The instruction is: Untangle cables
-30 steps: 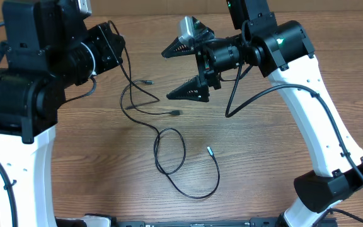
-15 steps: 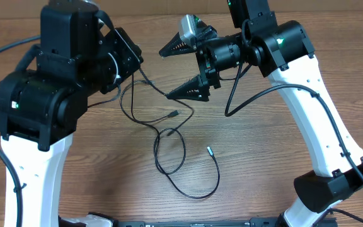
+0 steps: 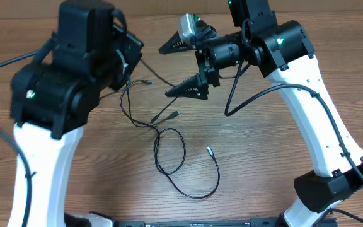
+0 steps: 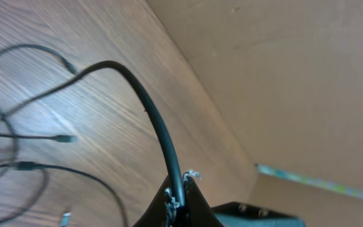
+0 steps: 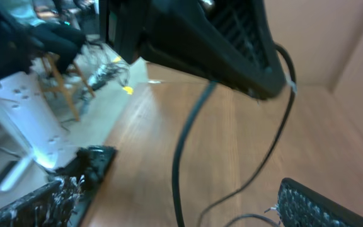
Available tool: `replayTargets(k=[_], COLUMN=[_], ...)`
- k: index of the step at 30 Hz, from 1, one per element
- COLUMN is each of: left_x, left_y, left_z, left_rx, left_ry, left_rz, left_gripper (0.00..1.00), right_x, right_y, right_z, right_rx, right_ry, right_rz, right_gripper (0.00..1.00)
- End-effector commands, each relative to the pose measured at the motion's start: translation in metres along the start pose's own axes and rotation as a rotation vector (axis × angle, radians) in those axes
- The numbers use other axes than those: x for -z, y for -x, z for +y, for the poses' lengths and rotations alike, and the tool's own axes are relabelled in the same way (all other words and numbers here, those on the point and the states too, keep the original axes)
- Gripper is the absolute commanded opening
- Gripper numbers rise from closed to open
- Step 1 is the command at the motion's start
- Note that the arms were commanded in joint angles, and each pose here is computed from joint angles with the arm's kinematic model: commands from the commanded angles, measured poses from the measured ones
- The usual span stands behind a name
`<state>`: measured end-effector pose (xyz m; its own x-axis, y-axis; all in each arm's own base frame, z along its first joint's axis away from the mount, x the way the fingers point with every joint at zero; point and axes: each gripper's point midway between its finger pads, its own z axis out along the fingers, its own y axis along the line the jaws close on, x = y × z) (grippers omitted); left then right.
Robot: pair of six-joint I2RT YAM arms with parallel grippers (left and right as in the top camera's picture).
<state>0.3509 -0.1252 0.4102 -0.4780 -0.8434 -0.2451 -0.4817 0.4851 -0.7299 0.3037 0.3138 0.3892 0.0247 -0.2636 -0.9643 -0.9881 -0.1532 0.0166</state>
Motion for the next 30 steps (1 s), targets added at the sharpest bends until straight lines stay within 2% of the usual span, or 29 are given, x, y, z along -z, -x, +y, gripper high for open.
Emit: replayTargets(k=[1, 6, 13, 23, 24, 25, 30], left_x=[-0.017, -0.027, -0.015, -0.011, -0.011, -0.011, 0.000], left_y=[-0.010, -0.035, -0.044, -0.046, -0.047, -0.048, -0.041], left_z=[-0.013, -0.038, -0.056, -0.057, -0.058, -0.058, -0.058], left_rx=[0.072, 0.048, -0.009, -0.035, -0.040, -0.051, -0.111], left_ry=[-0.017, -0.100, -0.184, -0.195, -0.198, -0.200, -0.217], left_rz=[0.037, 0.137, 0.147, 0.157, 0.167, 0.168, 0.131], left_gripper=[0.04, 0.04, 0.04, 0.04, 0.04, 0.04, 0.04], right_x=[0.001, 0.007, 0.002, -0.001, -0.001, -0.001, 0.003], right_y=[-0.008, -0.010, -0.019, -0.025, -0.027, -0.028, -0.039], right_z=[-0.024, -0.057, -0.068, -0.074, -0.075, -0.076, -0.088], right_rx=[-0.051, -0.071, -0.111, -0.136, -0.140, -0.143, -0.225], right_ry=[-0.108, -0.276, -0.278, -0.272, -0.279, -0.288, -0.361], right_rz=[0.055, 0.099, 0.097, 0.094, 0.101, 0.107, 0.140], right_gripper=[1.00, 1.00, 1.00, 1.00, 0.68, 0.04, 0.04])
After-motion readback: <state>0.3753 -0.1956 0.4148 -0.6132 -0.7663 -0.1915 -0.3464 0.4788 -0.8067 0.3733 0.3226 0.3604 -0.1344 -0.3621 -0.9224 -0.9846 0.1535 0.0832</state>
